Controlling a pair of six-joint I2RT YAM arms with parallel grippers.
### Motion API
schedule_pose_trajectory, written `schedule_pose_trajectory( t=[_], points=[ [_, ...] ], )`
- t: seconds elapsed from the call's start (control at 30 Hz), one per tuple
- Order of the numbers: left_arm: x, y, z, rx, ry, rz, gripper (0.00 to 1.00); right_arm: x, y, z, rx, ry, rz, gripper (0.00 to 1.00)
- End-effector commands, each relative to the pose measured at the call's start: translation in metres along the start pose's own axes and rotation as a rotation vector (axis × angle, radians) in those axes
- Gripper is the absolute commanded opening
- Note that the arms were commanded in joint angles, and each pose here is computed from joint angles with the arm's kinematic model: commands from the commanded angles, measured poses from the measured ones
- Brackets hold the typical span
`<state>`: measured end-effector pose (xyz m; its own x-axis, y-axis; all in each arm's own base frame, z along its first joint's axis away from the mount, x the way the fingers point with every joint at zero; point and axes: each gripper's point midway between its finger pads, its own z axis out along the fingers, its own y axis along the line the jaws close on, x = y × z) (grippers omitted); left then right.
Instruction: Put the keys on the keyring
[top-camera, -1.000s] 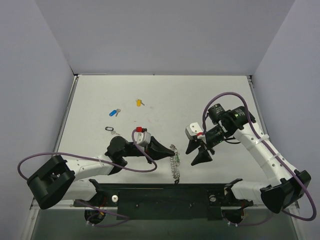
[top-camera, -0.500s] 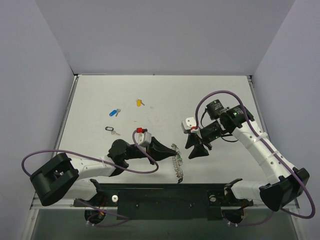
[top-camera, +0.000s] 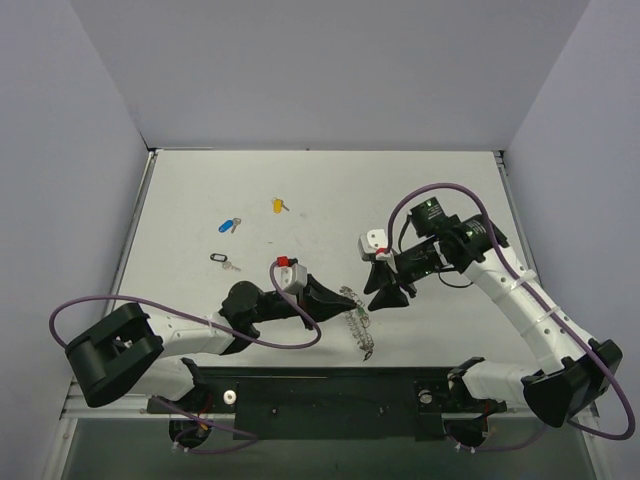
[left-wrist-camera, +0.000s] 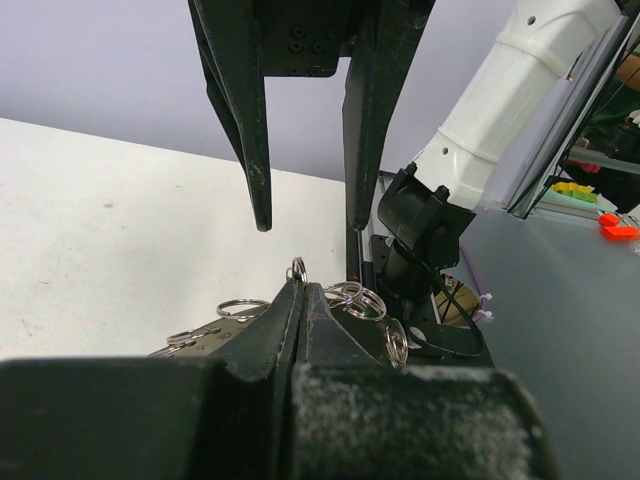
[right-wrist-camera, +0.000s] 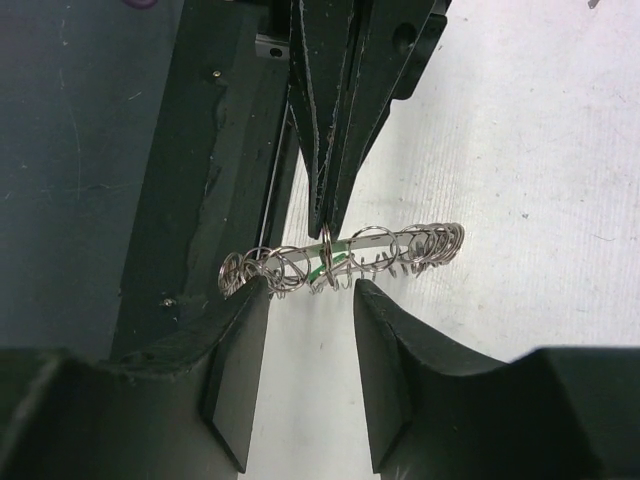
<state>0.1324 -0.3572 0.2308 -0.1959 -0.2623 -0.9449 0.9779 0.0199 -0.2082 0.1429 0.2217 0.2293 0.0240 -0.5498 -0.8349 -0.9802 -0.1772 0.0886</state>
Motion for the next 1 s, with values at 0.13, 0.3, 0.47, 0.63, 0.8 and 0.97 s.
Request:
schedule_pose_trajectory(
  t=[0.13, 0.3, 0.47, 0.63, 0.8, 0.97],
  points=[
    [-0.043, -0.010, 0.013, 0.040, -0.150, 0.092, 0.00, 0.001, 0.005, 0.011, -0.055, -0.029, 0.025, 0.34],
    [-0.044, -0.011, 0.013, 0.044, -0.156, 0.094, 0.00, 0.003, 0.004, 0.013, -0.064, -0.024, 0.031, 0.33],
    [-0.045, -0.012, 0.014, 0.045, -0.160, 0.097, 0.00, 0.004, 0.006, 0.016, -0.076, -0.023, 0.034, 0.29],
    [-0.048, -0.012, 0.015, 0.046, -0.166, 0.102, 0.00, 0.007, 0.008, 0.019, -0.085, -0.020, 0.036, 0.23],
    [-0.050, -0.012, 0.015, 0.047, -0.174, 0.106, 0.00, 0.009, 0.008, 0.021, -0.092, -0.015, 0.037, 0.20],
    [-0.051, -0.013, 0.016, 0.052, -0.178, 0.105, 0.00, 0.009, 0.009, 0.022, -0.093, -0.013, 0.033, 0.19]
  ],
)
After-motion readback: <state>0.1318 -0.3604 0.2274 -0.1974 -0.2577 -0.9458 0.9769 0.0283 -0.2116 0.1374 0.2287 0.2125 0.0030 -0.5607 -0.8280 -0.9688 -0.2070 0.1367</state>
